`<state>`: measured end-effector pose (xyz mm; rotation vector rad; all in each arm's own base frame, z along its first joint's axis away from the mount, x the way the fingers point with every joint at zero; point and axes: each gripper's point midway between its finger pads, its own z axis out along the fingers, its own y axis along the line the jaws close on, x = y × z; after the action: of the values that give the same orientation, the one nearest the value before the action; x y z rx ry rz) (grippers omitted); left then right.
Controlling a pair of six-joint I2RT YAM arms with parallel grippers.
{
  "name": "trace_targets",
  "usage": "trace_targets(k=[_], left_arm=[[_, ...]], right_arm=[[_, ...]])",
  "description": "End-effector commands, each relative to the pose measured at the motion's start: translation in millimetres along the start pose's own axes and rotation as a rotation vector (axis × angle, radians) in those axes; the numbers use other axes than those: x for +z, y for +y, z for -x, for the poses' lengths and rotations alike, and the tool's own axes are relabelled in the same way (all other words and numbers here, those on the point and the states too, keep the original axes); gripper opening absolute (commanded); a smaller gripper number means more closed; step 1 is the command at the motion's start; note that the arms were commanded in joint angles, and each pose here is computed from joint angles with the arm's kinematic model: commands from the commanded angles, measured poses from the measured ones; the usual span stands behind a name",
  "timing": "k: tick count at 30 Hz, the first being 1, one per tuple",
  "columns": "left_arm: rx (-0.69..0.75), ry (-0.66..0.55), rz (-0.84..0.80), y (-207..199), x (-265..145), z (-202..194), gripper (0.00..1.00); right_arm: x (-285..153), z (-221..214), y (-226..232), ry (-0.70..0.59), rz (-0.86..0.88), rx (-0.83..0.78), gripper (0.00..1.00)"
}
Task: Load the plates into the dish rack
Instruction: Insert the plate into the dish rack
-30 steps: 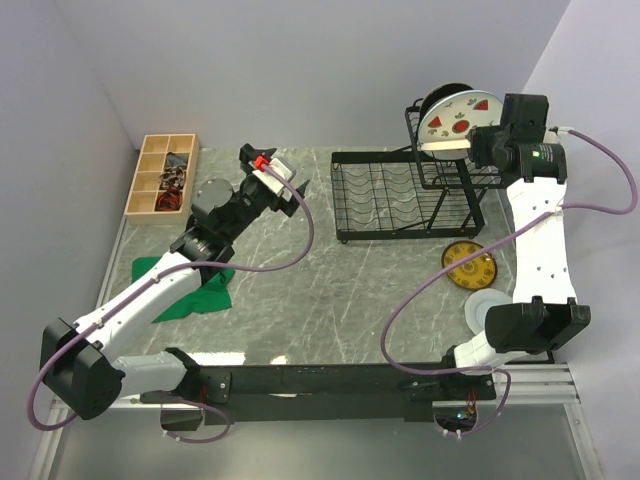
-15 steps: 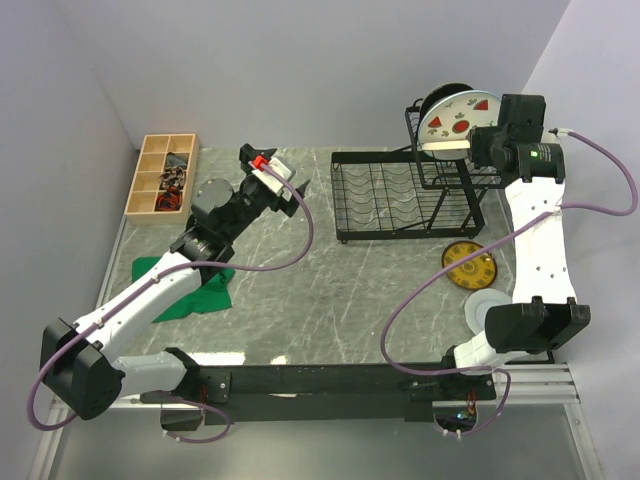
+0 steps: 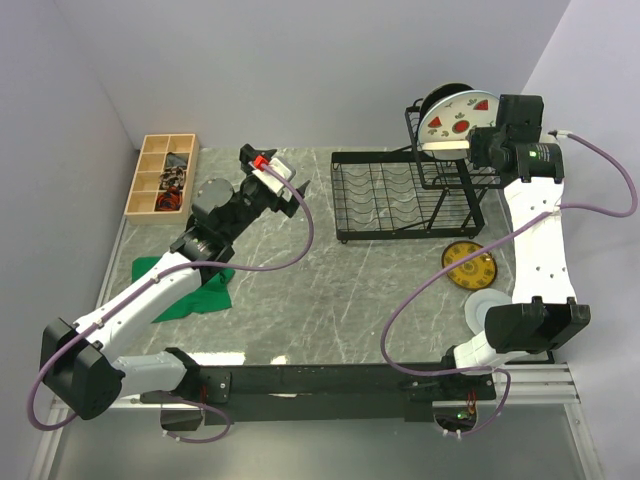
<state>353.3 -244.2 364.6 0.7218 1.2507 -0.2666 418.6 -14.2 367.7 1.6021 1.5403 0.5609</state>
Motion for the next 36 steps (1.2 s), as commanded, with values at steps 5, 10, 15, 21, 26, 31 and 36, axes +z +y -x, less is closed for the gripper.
trace_targets(k=[5, 10, 15, 21, 26, 31, 36], left_arm=[[-0.011, -0.040, 0.040, 13, 0, 22, 0.99], [-0.014, -0.035, 0.045, 13, -1, 22, 0.99], [-0.007, -0.027, 0.048, 15, 1, 20, 0.99], [-0.004, -0.026, 0.040, 14, 6, 20, 0.99], [-0.004, -0.025, 0.041, 14, 8, 21, 1.00], [-0.006, -0.023, 0.047, 16, 8, 21, 0.99], [-0.012, -0.020, 0.052, 16, 7, 19, 1.00]], right_arm=[[-17, 12, 37, -0.045, 0.142, 0.069, 0.00], [-12, 11, 38, -0.044, 0.137, 0.068, 0.00], [-8, 12, 38, -0.046, 0.130, 0.068, 0.04], [-6, 11, 37, -0.042, 0.125, 0.073, 0.17], [-2, 11, 36, -0.037, 0.118, 0.074, 0.30], [4, 9, 37, -0.029, 0.116, 0.072, 0.45], [9, 7, 37, -0.024, 0.110, 0.070, 0.52]])
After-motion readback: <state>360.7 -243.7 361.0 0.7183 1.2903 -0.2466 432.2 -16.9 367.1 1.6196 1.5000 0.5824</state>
